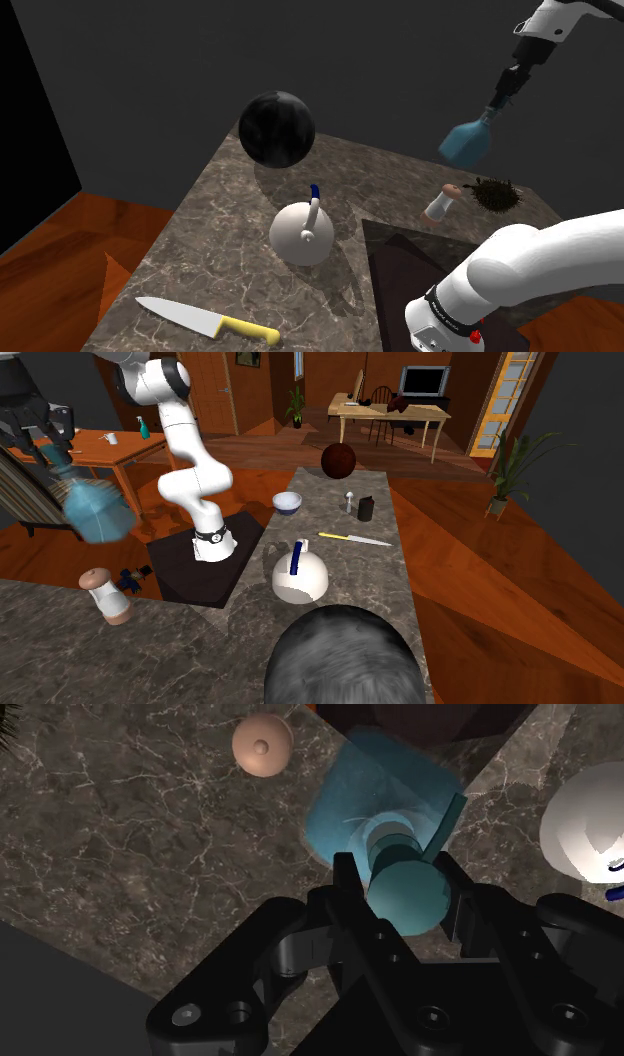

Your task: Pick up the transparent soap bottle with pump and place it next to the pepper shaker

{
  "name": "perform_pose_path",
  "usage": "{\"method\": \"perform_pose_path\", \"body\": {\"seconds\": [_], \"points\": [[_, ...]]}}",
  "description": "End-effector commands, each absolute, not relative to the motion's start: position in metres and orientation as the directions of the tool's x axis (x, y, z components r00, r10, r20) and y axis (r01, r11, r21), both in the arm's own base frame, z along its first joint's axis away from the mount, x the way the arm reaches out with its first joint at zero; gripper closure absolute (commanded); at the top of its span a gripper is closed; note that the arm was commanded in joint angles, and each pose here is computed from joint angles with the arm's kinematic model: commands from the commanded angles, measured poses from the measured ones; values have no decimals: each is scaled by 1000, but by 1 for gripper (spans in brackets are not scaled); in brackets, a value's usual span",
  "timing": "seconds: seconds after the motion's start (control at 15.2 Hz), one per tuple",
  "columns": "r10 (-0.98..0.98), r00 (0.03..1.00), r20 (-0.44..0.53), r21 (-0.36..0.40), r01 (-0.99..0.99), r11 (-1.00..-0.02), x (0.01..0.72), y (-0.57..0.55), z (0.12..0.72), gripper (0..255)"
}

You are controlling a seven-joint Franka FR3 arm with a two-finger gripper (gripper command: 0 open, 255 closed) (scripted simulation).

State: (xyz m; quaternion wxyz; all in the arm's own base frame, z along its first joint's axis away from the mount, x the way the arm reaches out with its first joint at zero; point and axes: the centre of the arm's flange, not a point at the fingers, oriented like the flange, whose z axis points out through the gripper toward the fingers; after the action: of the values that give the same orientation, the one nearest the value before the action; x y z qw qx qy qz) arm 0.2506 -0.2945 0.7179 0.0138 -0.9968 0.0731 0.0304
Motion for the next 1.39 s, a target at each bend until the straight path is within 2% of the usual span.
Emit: {"method": "perform_pose_path", "body": {"seconds": [0.0, 0.99, 1.32], "points": [[-143, 988, -63, -22, -145, -989, 244, -320, 717, 255], [-143, 988, -63, -22, -145, -989, 194, -510, 718, 255], [-143, 988, -63, -22, -145, -989, 194, -510, 691, 255]]}}
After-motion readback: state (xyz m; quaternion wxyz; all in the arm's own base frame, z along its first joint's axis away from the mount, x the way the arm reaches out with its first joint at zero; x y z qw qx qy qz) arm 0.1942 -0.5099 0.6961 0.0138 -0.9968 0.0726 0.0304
